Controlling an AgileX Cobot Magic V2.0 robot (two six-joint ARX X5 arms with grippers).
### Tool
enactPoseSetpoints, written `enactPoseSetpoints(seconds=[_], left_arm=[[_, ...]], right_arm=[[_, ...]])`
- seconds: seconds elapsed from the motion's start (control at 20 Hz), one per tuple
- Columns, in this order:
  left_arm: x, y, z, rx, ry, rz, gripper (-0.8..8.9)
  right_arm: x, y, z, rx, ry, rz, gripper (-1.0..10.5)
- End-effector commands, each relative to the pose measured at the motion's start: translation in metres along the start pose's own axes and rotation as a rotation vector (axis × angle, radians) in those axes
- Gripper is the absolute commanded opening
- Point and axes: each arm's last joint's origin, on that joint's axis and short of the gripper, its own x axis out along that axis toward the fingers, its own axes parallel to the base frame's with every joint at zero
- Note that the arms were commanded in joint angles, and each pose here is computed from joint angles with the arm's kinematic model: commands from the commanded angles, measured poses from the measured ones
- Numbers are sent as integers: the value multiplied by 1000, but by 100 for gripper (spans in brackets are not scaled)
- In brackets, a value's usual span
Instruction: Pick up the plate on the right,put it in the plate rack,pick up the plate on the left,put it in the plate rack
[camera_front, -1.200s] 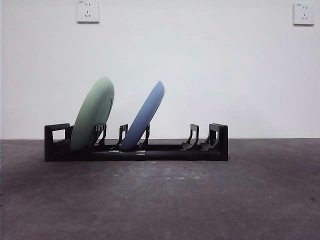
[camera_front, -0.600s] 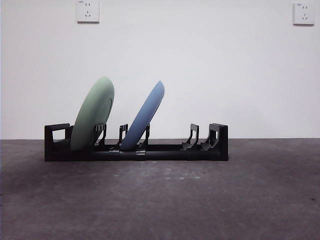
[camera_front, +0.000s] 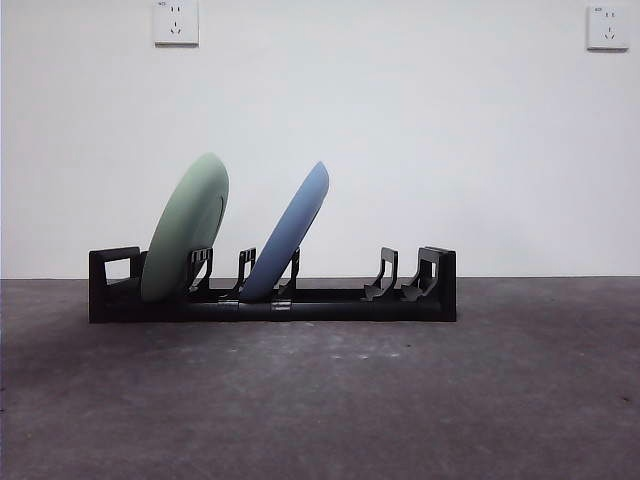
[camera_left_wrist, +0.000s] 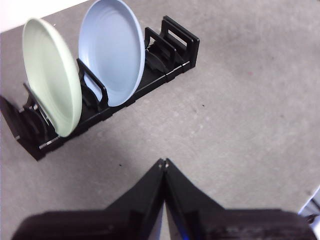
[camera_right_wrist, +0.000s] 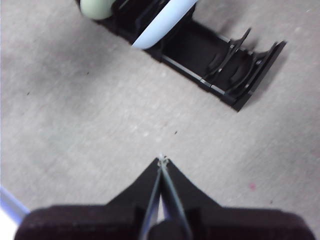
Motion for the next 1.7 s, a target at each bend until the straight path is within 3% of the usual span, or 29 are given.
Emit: enactPoseSetpoints(seconds=[0.05,0.2,0.4,0.6,0.8,1.05,1.3,1.7], left_arm=[[3,2,8,56,-74,18,-3],[-2,11,24,170,-253,94,-3],[-30,37,31,233,-459,155,-3],[-64,45,19,277,-479,364,-3],[-70,38,-12,295,-494,474,-3],[-20,44,-85,209,-584,487,-3],[24,48,-152,64,-552,540,-3],[56,42,-197,-36,-509,501,-3]], right_arm=[[2,0,0,3,-8,-13,2],[2,-1,2,2,-24,-21,2],[2,-1,2,2,-24,-21,2],[2,-1,2,2,-24,-21,2],[2,-1,2,2,-24,-21,2],[2,-1,2,2,-24,-21,2],[2,-1,2,2,-24,-21,2],[2,-1,2,2,-24,-21,2]])
